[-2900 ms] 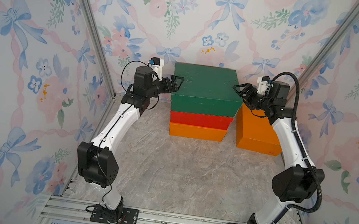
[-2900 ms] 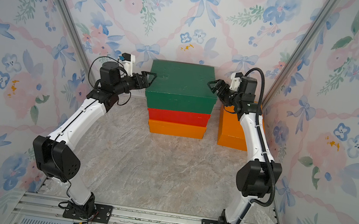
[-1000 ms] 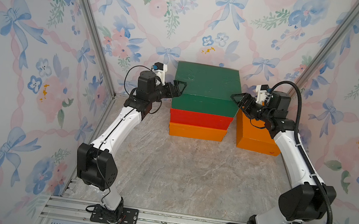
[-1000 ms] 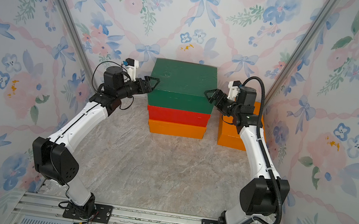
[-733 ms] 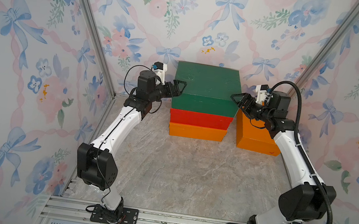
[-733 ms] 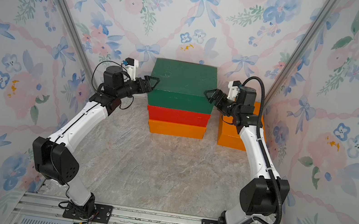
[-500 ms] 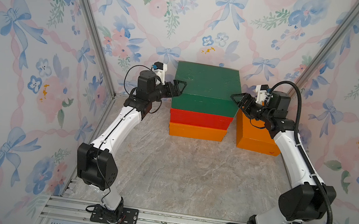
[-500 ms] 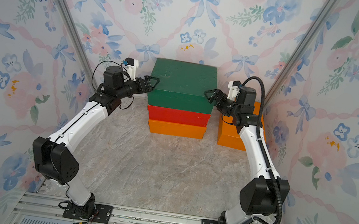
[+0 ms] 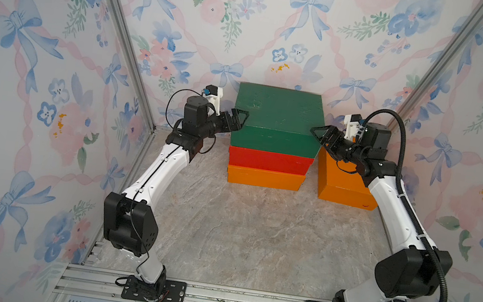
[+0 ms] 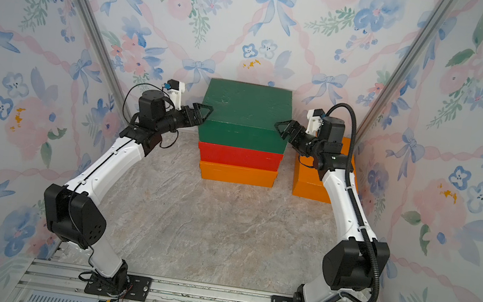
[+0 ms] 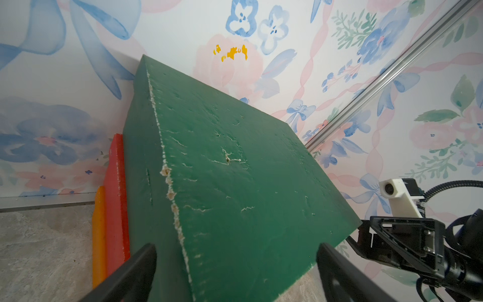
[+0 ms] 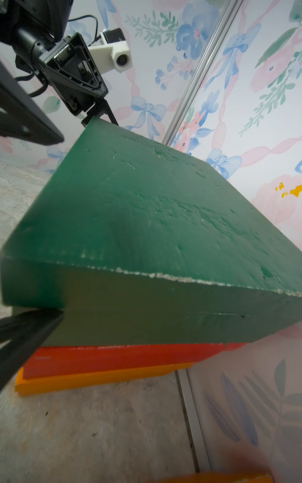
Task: Stack the shoeboxes
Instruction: Place the shoebox at the shoebox, then move the shoebox to the center of the board.
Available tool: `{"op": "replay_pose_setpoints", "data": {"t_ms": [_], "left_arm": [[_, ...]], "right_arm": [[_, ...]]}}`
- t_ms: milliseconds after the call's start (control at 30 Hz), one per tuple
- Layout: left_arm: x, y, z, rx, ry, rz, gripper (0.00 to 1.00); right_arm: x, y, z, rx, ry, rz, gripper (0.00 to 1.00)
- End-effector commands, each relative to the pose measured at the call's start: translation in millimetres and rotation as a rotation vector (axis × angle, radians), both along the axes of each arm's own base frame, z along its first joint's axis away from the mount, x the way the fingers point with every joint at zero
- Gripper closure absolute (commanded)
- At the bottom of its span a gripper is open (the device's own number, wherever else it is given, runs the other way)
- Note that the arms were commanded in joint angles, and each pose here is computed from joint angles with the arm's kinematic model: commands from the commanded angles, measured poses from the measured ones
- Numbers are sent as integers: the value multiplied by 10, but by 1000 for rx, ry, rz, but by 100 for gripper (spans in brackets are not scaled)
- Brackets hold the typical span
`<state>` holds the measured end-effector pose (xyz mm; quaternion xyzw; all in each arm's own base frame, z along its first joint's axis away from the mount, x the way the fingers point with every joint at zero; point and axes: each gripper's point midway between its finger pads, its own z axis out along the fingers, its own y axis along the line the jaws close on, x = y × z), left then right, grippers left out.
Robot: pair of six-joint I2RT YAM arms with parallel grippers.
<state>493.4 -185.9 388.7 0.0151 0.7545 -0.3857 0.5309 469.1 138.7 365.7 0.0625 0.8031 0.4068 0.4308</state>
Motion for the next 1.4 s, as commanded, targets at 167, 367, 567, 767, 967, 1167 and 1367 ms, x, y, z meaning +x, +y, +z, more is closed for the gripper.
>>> {"op": "replay_pose_setpoints", "data": {"t_ms": [167, 367, 567, 767, 967, 1167, 1367], "left_arm": [[-25, 171, 143, -1, -37, 38, 2], [-43, 347, 175, 1, -45, 74, 2], [-153, 482, 27, 49, -38, 136, 2], [-380, 785, -91, 112, -67, 282, 2], [-622, 865, -411, 88, -53, 312, 2], [-894, 912, -698, 8, -66, 329, 2], [-1078, 843, -959, 0, -52, 322, 2]], "right_arm": [[113, -259, -41, -40, 3, -55, 3], [73, -467, -9, -60, -4, -107, 3], [13, -755, -120, -121, 23, -200, 3], [-70, -1201, -433, -202, 121, -332, 3], [-128, -1581, -931, -229, 248, -412, 3], [-133, -2000, -1334, -232, 368, -483, 3], [-90, -2200, -1765, -266, 486, -503, 3]]}}
